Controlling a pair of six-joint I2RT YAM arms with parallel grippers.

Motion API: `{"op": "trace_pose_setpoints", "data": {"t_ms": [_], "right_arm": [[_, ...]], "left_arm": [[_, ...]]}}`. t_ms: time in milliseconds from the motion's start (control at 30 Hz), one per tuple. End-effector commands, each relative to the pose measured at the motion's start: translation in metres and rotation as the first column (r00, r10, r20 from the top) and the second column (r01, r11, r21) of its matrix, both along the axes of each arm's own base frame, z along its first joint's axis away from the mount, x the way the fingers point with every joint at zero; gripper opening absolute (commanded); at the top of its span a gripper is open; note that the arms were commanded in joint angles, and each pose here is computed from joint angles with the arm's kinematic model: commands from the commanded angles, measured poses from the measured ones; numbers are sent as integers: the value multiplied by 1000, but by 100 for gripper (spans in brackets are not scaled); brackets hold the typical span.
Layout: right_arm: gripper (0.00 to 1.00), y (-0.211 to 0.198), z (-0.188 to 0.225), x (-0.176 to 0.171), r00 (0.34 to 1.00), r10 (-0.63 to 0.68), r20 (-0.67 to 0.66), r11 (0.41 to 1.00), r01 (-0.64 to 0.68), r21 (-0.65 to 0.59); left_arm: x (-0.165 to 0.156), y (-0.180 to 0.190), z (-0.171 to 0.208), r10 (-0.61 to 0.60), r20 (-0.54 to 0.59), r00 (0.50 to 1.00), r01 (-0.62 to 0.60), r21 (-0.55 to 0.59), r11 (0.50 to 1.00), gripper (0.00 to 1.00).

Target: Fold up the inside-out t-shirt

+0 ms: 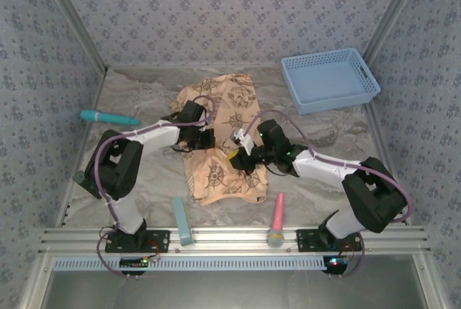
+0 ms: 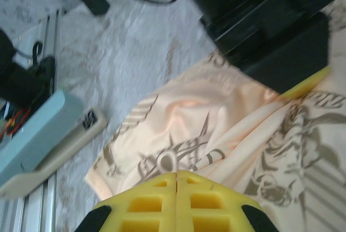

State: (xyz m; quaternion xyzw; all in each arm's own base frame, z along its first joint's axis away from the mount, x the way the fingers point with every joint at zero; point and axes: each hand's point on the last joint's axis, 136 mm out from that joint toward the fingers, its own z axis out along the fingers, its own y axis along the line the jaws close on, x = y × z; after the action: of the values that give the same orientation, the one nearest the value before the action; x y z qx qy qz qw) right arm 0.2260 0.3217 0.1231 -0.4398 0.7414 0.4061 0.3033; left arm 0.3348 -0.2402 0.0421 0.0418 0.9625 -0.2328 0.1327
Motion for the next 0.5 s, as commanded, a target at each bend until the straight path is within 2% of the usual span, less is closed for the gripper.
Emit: {"op": "trace_pose_setpoints", "data": {"t_ms": [0, 67, 167, 267, 367, 467], "right_arm": [[0, -4, -34, -54, 977, 148, -154, 983, -162, -82], [2, 0, -42, -66, 972, 174, -157, 973, -195, -127], [27, 5, -49, -77, 965, 214, -149, 955, -238, -175], [41, 9, -37, -69, 964, 196, -179, 965, -222, -141], [47, 5, -18, -41, 984, 79, -160, 987, -100, -124], [50, -10, -17, -13, 995, -63, -77, 979, 47, -198]], "left_arm": [[9, 11, -18, 40, 2, 999, -40, 42, 998, 14], [6, 10, -18, 38, -11, 999, -38, 32, 999, 20], [-1, 9, -11, 28, -25, 999, -28, 16, 999, 27], [-11, 11, 2, 32, -41, 999, -32, -4, 999, 30], [-28, 9, 14, 29, -72, 997, -32, -40, 999, 30], [-51, 2, 19, 13, -110, 994, -20, -68, 997, 30]]}}
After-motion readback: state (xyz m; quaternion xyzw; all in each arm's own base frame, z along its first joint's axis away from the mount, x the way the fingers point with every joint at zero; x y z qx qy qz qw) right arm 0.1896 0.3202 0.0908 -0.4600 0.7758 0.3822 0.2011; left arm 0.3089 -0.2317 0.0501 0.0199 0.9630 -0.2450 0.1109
